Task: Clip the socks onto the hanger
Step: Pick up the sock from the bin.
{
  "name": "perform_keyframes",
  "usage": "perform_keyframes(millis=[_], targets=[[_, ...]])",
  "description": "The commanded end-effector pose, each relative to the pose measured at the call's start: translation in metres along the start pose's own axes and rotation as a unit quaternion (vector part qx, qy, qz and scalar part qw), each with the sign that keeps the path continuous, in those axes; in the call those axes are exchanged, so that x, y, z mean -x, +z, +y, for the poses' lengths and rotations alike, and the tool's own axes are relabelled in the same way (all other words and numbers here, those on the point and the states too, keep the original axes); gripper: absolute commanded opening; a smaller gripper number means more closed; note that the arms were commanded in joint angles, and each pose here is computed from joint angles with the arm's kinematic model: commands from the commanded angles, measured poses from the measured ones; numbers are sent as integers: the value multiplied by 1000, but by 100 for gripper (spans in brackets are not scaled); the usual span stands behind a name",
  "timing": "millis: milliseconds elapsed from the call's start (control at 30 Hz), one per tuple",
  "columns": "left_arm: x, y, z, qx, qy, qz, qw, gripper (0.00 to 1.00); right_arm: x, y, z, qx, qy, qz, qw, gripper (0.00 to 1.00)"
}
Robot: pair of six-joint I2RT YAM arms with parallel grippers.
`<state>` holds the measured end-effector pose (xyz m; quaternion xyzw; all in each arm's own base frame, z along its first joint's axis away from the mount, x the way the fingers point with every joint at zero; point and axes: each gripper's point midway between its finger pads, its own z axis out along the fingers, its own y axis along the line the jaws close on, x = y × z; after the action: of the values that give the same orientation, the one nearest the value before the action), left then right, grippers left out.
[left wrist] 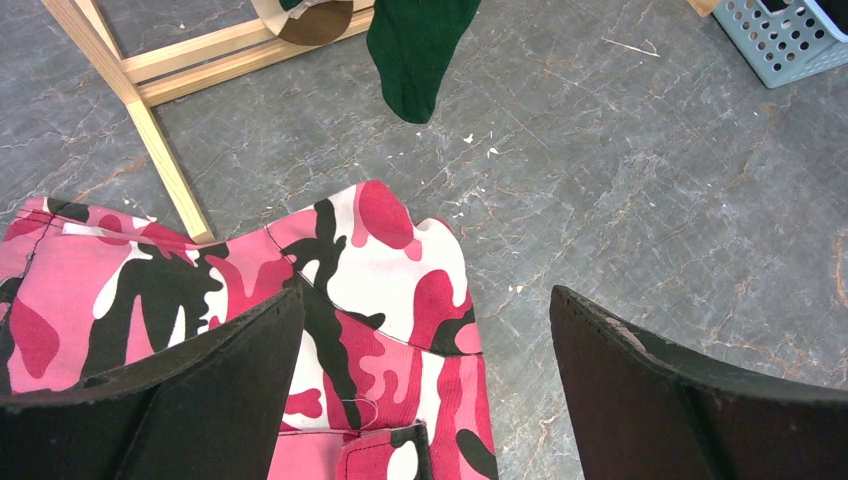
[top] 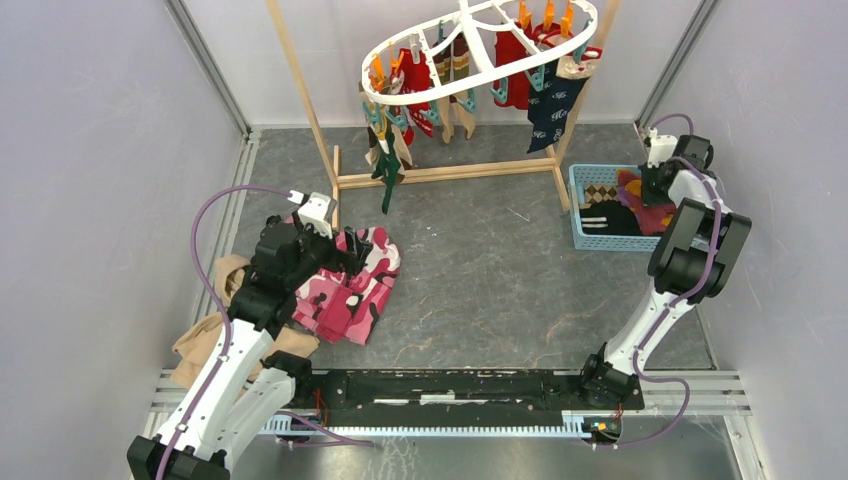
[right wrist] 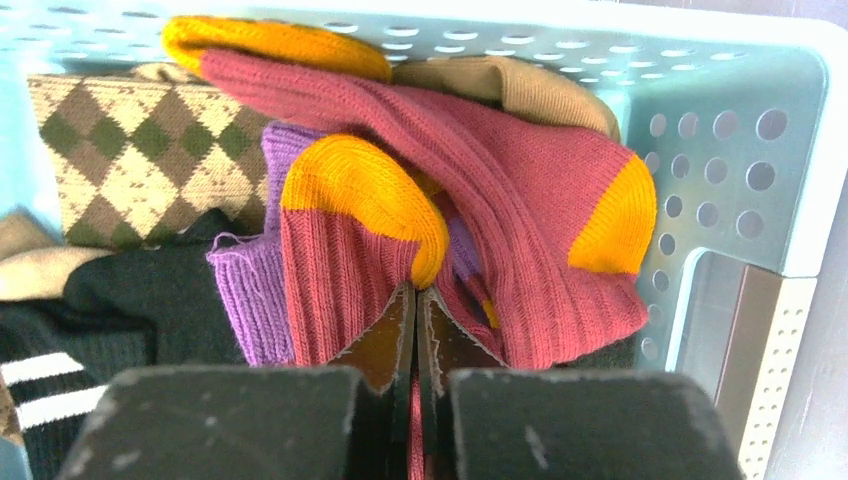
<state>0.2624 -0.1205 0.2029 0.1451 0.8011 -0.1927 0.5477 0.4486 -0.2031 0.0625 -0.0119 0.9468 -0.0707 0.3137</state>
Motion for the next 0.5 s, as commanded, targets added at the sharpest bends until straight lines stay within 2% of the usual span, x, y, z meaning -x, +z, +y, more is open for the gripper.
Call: perform_keyframes(millis=[0, 167, 467], targets=[[12, 0, -3, -8, -3, -22, 1000, 97, 33, -40, -2, -4, -14, -76, 997, 0], [12, 0, -2, -7, -4, -22, 1000, 97, 61, -84, -3, -9, -11, -151, 988, 0], [13, -1, -3, -9, -2, -25, 1000, 97, 87, -138, 12, 13, -20, -227, 974, 0]])
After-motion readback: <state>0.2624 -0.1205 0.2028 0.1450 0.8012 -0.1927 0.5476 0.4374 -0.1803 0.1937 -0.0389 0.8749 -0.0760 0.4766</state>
